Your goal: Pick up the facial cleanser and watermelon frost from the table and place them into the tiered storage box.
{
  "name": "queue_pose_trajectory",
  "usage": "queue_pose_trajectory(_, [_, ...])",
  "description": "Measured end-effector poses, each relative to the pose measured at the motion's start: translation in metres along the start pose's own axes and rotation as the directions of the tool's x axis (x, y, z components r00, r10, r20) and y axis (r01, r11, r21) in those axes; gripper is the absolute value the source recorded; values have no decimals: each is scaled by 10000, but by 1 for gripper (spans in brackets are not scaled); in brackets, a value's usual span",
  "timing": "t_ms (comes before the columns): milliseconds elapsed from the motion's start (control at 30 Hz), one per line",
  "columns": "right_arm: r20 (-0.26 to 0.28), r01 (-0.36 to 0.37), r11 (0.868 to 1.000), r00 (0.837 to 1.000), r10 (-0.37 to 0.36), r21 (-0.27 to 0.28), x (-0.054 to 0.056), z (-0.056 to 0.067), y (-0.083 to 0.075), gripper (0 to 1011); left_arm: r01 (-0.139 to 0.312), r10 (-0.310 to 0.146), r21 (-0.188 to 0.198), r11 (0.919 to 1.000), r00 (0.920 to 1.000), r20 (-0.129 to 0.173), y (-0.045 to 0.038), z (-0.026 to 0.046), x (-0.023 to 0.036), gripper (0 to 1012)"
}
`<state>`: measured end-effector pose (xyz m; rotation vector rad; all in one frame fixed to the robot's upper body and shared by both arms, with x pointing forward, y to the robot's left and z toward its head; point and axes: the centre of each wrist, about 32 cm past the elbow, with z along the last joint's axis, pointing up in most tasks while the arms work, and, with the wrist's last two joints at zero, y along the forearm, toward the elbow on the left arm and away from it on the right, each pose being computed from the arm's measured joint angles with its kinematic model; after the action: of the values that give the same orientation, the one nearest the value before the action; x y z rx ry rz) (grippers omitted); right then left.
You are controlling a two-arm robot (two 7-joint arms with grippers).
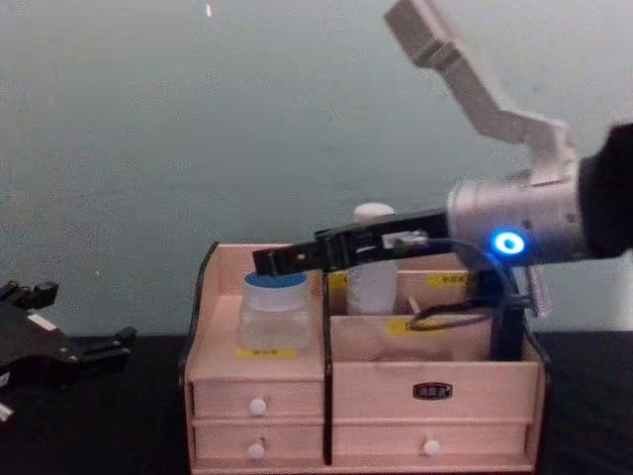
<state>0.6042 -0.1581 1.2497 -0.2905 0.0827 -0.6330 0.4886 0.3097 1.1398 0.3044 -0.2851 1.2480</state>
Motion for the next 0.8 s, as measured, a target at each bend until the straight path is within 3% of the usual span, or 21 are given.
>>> queue_pose_trajectory(333, [234,-404,9992,9989,402,74,-36,-175,-465,1003,0,0,1,10000,10000,0,0,0,0,1002])
queue_pose_trajectory(567, [330,-278,9995,9991,273,154,-11,-351,-844,1002,0,0,1,10000,10000,0,0,0,0,1001])
queue_pose_trajectory(600, [330,-278,9995,9991,273,154,-11,-351,-844,1003,0,0,1,10000,10000,0,0,0,0,1001])
queue_pose_trajectory(700, [361,69,9995,9993,-80,298,-7,-399,-960,1002,0,0,1,10000,10000,0,0,0,0,1001])
queue_pose_trajectory(800, [330,853,9945,9956,-874,613,1,-443,-1079,1002,0,0,1,10000,10000,0,0,0,0,1001])
